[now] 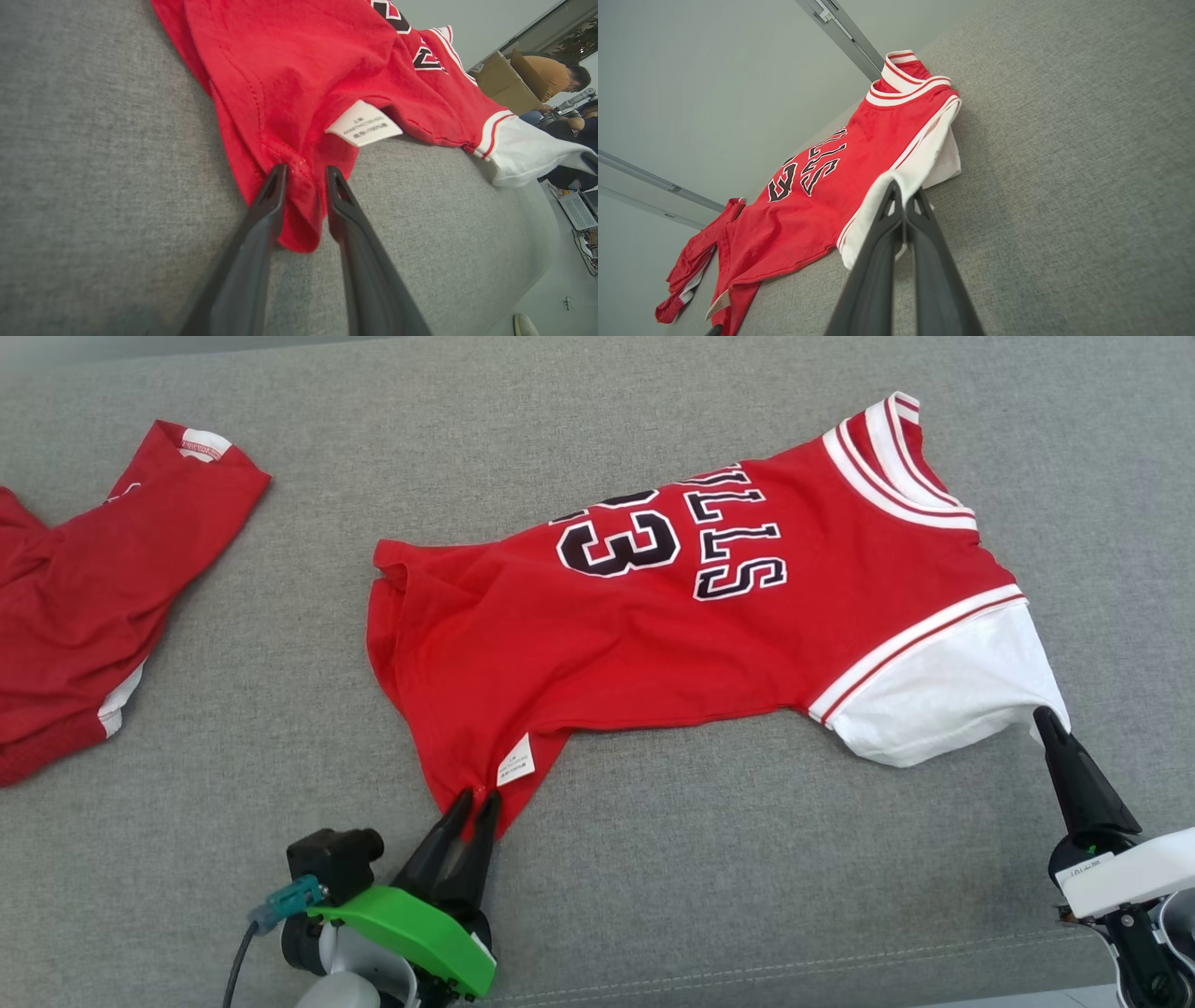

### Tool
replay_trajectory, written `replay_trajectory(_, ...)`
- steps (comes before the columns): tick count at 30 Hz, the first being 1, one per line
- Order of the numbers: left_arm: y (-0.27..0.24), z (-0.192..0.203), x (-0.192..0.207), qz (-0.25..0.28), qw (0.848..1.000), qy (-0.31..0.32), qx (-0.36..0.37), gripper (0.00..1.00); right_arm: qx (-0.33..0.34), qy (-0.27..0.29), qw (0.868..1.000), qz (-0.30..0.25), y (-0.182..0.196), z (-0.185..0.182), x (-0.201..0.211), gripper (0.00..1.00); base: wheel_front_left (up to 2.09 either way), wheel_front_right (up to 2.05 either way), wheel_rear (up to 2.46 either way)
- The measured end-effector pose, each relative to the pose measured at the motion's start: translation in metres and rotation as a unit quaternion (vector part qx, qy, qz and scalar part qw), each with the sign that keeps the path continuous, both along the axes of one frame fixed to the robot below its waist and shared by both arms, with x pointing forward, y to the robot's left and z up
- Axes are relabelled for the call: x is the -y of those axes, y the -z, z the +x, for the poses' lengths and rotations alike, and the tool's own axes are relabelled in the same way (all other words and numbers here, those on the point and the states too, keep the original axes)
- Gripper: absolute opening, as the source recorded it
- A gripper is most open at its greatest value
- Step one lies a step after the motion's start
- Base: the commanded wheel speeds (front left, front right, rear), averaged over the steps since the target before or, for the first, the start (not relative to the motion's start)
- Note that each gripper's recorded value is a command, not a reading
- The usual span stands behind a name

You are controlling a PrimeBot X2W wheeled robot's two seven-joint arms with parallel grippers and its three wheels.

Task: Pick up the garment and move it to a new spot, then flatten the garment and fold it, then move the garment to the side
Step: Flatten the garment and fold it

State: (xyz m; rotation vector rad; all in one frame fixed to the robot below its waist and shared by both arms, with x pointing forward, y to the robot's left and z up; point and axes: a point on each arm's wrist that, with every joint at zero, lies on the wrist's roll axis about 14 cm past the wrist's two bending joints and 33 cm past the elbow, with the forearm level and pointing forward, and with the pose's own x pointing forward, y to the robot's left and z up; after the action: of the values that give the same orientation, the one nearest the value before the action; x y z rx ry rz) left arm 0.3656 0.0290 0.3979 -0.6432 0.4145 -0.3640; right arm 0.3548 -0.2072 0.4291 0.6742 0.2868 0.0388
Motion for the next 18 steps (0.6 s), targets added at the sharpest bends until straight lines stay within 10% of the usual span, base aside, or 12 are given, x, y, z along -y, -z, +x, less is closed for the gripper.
replay_trajectory(4, -0.003, 0.013, -0.009, 0.020, 1.000, -0.019, 0.013, 0.86, -0.001, 0.003, 1.000, -0.002, 0.000, 0.000, 0.002, 0.00, 0.00, 0.00, 0.00)
replay_trajectory(18, -0.006, 0.014, -0.011, 0.040, 0.999, -0.020, 0.023, 0.84, -0.006, 0.004, 1.000, -0.002, 0.002, -0.004, 0.001, 0.00, 0.00, 0.00, 0.00)
